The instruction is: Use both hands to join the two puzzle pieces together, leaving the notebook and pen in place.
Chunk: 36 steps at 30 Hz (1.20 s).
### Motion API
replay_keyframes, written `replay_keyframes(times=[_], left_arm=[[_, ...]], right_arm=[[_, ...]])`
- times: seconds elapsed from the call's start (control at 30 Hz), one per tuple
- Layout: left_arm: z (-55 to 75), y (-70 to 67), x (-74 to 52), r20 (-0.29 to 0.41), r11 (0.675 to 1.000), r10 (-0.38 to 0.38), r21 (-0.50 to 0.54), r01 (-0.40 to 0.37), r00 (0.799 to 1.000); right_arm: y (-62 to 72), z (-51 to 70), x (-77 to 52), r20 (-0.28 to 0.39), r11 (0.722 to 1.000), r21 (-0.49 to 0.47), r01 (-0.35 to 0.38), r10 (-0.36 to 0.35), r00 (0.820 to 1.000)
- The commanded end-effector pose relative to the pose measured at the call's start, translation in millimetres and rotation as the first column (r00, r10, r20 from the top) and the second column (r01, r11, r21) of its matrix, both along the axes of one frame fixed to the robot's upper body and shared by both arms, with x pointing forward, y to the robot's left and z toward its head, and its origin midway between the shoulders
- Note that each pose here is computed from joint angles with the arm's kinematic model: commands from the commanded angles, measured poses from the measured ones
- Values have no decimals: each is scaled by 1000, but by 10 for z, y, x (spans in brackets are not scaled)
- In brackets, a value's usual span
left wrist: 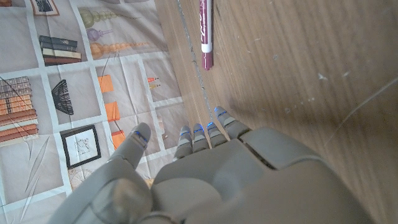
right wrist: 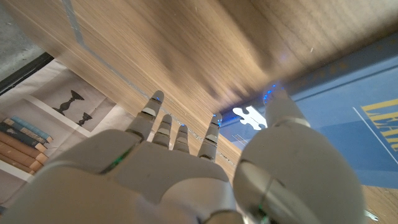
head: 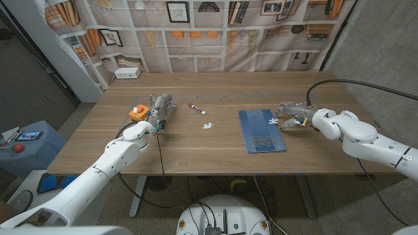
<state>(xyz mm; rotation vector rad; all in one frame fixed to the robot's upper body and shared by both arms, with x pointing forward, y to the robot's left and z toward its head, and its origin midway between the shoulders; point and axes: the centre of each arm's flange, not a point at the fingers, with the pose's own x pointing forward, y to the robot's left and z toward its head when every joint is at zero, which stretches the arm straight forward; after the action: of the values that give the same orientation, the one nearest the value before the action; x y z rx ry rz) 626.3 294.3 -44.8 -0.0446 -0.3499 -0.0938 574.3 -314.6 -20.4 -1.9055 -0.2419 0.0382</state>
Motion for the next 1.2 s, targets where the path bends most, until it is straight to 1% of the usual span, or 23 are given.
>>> replay_keyframes(times=[0.03, 0.53, 0.9, 1.2], left_arm=[[-29, 3, -29, -2, 1000, 0, -2, 0, 1000], [-50, 11, -40, -19, 1000, 8, 1, -8, 1000], [-48, 35, -30, -39, 1000, 14, 12, -14, 999], [-87, 46, -51, -53, 1000, 20, 11, -19, 998]], right_arm=[[41, -39, 28, 26, 1000, 4, -1, 0, 1000], [75, -54, 28, 68, 1000, 5, -18, 18, 998], [96, -45, 41, 78, 1000, -7, -25, 26, 997], [123, -40, 73, 97, 999, -16, -29, 31, 995]])
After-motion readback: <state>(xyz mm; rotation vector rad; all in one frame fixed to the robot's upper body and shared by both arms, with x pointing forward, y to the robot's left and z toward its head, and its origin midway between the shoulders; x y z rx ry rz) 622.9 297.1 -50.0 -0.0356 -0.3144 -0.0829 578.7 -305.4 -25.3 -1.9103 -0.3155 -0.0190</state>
